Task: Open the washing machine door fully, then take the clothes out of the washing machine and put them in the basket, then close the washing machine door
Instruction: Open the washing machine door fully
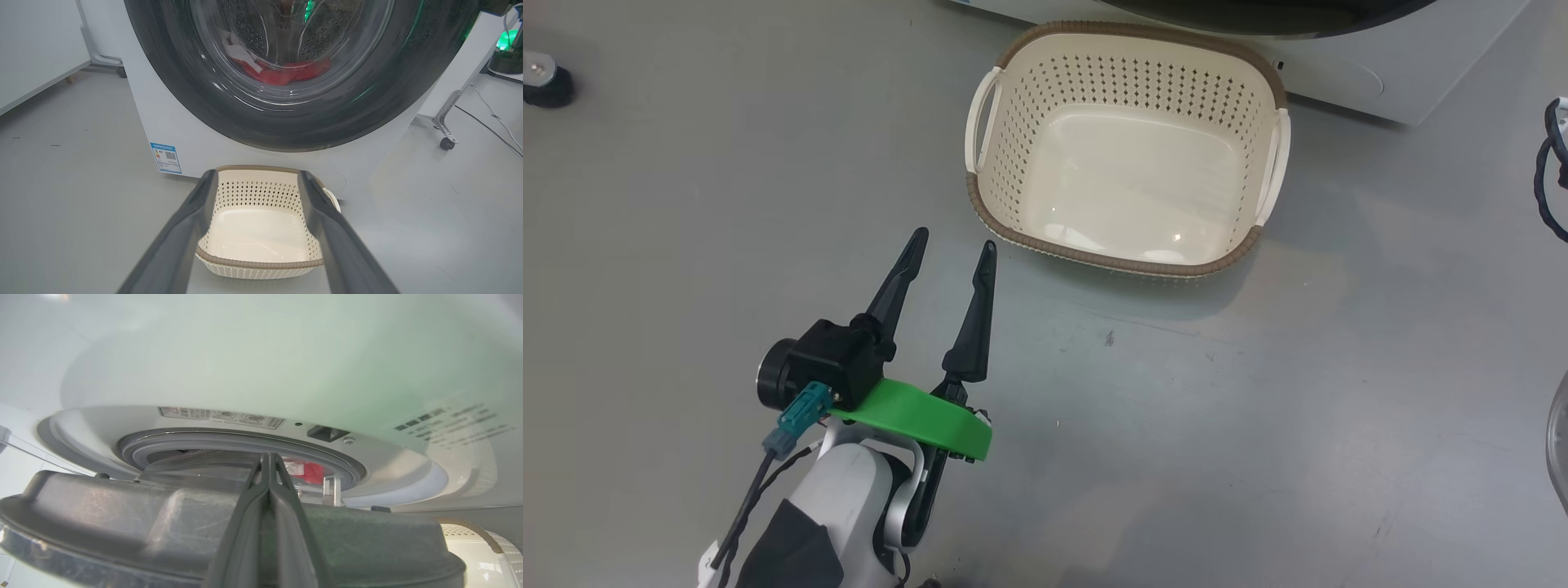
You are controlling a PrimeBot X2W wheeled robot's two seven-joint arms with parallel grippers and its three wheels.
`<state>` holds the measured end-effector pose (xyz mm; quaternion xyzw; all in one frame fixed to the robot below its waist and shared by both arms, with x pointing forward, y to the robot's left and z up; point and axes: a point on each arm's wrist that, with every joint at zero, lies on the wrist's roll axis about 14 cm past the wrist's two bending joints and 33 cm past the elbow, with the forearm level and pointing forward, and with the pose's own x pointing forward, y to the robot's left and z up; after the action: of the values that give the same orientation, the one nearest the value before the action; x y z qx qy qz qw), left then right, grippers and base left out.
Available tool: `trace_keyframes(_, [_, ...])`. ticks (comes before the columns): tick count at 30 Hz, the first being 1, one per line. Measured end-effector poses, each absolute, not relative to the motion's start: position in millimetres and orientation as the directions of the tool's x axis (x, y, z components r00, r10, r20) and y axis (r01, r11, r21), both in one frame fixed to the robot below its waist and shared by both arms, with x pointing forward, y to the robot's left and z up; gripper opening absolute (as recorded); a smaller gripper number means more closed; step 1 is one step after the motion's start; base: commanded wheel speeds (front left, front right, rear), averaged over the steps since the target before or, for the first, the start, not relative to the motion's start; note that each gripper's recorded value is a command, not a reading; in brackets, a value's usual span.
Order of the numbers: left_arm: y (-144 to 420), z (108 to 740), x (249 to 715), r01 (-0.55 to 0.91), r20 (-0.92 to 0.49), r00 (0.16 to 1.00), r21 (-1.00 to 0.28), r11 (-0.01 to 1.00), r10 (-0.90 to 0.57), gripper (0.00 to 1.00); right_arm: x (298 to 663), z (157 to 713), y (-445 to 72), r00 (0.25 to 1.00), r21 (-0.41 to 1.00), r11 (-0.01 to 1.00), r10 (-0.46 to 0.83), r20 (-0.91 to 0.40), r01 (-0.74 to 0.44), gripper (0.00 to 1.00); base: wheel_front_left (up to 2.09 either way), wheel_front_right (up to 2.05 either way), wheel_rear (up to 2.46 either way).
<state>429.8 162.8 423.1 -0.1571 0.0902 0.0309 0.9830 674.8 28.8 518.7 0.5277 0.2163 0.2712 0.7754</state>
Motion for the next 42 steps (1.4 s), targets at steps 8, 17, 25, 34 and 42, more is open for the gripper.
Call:
trace_keyframes(8, [162, 431, 429, -0.082, -0.168, 0.985, -0.305, 0.949, 0.031, 1.0, 666, 518, 31, 0.727, 0.943, 0.281, 0.683, -0.067, -0.177, 0.0, 0.0, 0.0, 0.0])
trace_keyframes(17, [162, 444, 427, -0.073, -0.138, 0.99, -0.305, 0.949, 0.031, 1.0, 639, 508, 40, 0.666, 0.957, 0.263, 0.737, -0.119, -0.121, 0.0, 0.0, 0.0, 0.0])
trace_keyframes(25, [161, 453, 424, -0.063, -0.116, 0.993, -0.302, 0.951, 0.029, 1.0, 610, 498, 57, 0.592, 0.964, 0.255, 0.79, -0.162, -0.077, 0.0, 0.0, 0.0, 0.0])
trace_keyframes(34, [160, 460, 416, -0.058, -0.099, 0.995, -0.291, 0.955, 0.031, 1.0, 590, 499, 58, 0.553, 0.965, 0.254, 0.814, -0.178, -0.063, 0.0, 0.0, 0.0, 0.0])
trace_keyframes(42, [158, 465, 411, -0.053, -0.088, 0.996, -0.292, 0.955, 0.029, 1.0, 569, 496, 64, 0.512, 0.964, 0.261, 0.835, -0.199, -0.051, 0.0, 0.0, 0.0, 0.0])
